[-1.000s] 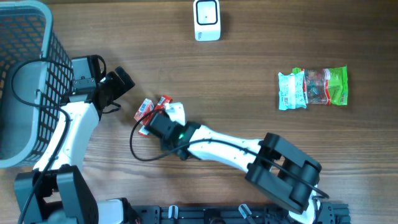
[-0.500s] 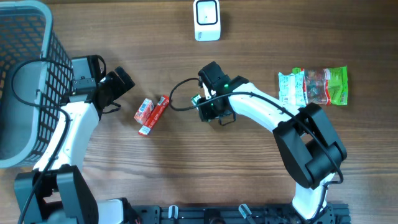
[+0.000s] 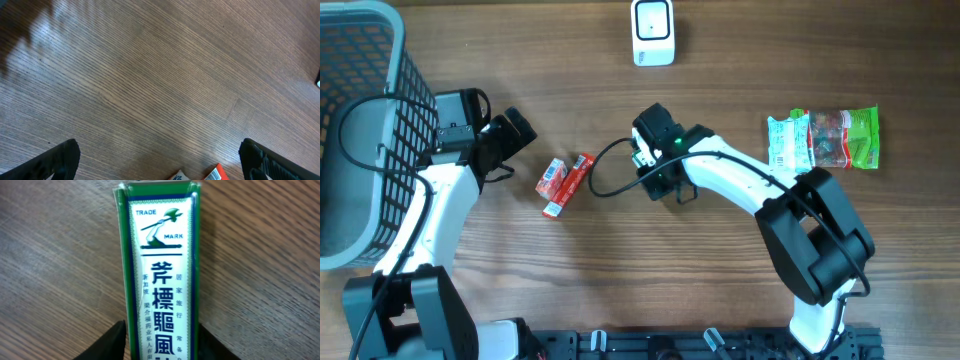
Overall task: Scan the item barcode
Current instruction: 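Lift the green-white box and carry it right with the right gripper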
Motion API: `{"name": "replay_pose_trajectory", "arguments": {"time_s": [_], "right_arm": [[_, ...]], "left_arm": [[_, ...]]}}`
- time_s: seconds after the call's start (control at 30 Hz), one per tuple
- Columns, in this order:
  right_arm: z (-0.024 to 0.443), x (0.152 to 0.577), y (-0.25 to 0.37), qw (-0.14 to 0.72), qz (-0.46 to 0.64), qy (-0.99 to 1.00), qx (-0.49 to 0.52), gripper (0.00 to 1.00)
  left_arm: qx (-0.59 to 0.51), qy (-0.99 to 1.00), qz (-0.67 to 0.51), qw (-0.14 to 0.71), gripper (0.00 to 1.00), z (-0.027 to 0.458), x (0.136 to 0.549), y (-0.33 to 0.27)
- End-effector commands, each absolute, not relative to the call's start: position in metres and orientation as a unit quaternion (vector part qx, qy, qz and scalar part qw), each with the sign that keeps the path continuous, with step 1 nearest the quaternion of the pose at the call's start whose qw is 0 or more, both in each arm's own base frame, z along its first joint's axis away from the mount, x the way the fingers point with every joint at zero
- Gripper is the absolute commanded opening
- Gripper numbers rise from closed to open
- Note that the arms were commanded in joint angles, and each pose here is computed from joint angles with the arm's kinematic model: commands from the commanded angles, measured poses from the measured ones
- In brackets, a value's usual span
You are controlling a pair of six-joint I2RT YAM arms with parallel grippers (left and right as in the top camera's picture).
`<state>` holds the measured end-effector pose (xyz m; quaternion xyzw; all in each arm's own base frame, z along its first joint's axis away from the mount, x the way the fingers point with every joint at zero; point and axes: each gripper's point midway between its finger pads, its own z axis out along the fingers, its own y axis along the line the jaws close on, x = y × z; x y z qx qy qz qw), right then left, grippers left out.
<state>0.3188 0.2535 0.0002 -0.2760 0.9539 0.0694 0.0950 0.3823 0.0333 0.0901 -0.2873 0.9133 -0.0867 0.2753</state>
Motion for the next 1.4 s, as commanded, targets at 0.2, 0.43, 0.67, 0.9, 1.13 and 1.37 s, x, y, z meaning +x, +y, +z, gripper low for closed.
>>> {"name": "replay_pose_trajectory", "arguments": {"time_s": [0.2, 0.43, 0.67, 0.9, 1.13, 1.37], "right_arm": [[0.029, 0.341, 0.259, 0.149, 0.045, 0.942, -0.298, 0.45], [0.036, 0.337, 0.257, 0.148, 0.048, 0.944, -0.292, 0.44], [0.029, 0.33, 0.257, 0.138, 0.051, 0.944, -0.295, 0.44], [0.017, 0.326, 0.254, 0.135, 0.052, 0.945, -0.292, 0.37], [0.029, 0.326, 0.256, 0.143, 0.061, 0.945, -0.286, 0.24], [0.072, 0.317, 0.266, 0.122, 0.209, 0.941, -0.237, 0.23]], "left_arm": [[-0.281, 0.913, -0.079, 0.285, 1.0, 0.096, 0.383, 0.037], [-0.281, 0.913, -0.079, 0.285, 1.0, 0.096, 0.383, 0.037], [-0.281, 0.913, -0.079, 0.285, 1.0, 0.096, 0.383, 0.037], [-0.281, 0.913, -0.079, 0.285, 1.0, 0.096, 0.383, 0.037], [-0.281, 0.913, -0.079, 0.285, 1.0, 0.096, 0.383, 0.037], [-0.281, 0.913, -0.079, 0.285, 1.0, 0.096, 0.383, 0.037]]}}
